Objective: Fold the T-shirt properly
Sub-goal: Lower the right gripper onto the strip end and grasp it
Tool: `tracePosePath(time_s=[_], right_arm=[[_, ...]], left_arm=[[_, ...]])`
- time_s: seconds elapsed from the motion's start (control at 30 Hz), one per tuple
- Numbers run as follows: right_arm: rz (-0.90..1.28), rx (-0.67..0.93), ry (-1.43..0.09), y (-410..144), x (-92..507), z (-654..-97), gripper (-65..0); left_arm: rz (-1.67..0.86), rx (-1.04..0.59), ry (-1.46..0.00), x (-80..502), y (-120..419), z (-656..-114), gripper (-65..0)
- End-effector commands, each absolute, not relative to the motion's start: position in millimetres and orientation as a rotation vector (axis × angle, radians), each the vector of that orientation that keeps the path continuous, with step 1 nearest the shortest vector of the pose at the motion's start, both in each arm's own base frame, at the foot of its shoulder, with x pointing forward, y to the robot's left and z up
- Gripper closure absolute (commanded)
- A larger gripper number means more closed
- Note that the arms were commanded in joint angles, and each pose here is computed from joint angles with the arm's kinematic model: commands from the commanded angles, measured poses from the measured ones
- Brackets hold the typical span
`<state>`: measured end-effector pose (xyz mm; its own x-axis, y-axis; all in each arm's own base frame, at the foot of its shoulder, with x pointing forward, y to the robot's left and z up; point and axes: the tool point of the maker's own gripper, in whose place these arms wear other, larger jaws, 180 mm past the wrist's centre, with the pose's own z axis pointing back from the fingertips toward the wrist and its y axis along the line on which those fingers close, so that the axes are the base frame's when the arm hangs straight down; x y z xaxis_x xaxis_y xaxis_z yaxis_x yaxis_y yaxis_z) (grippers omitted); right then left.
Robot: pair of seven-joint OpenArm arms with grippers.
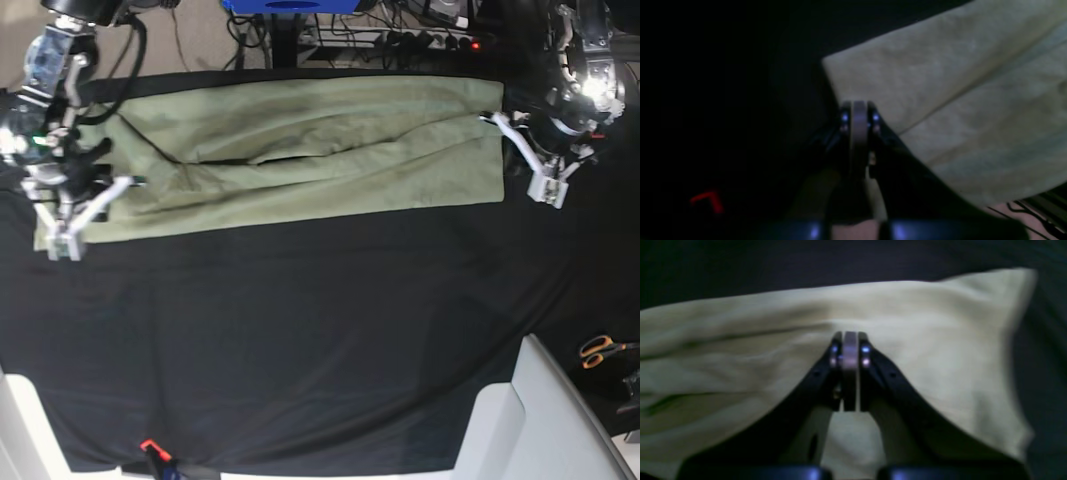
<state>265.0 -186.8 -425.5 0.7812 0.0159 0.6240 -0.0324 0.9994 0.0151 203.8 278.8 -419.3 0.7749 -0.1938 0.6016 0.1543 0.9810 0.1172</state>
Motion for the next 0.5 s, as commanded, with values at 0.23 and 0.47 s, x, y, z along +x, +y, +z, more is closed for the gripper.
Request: tracePosePath(time_s=[0.23,0.47], right_arm=[[0.089,0.133,-0.663,-136.3,278.5,-436.4,-0.5],[0.085,0.174,-0.557,-126.1,258.4,-471.5,-0.5]], left_arm=[[-0.107,0.157,-0.674,198.9,325.4,-407.1,0.0],[-0.071,0.172,-0.658,191.9,337.8,-410.8,0.0]])
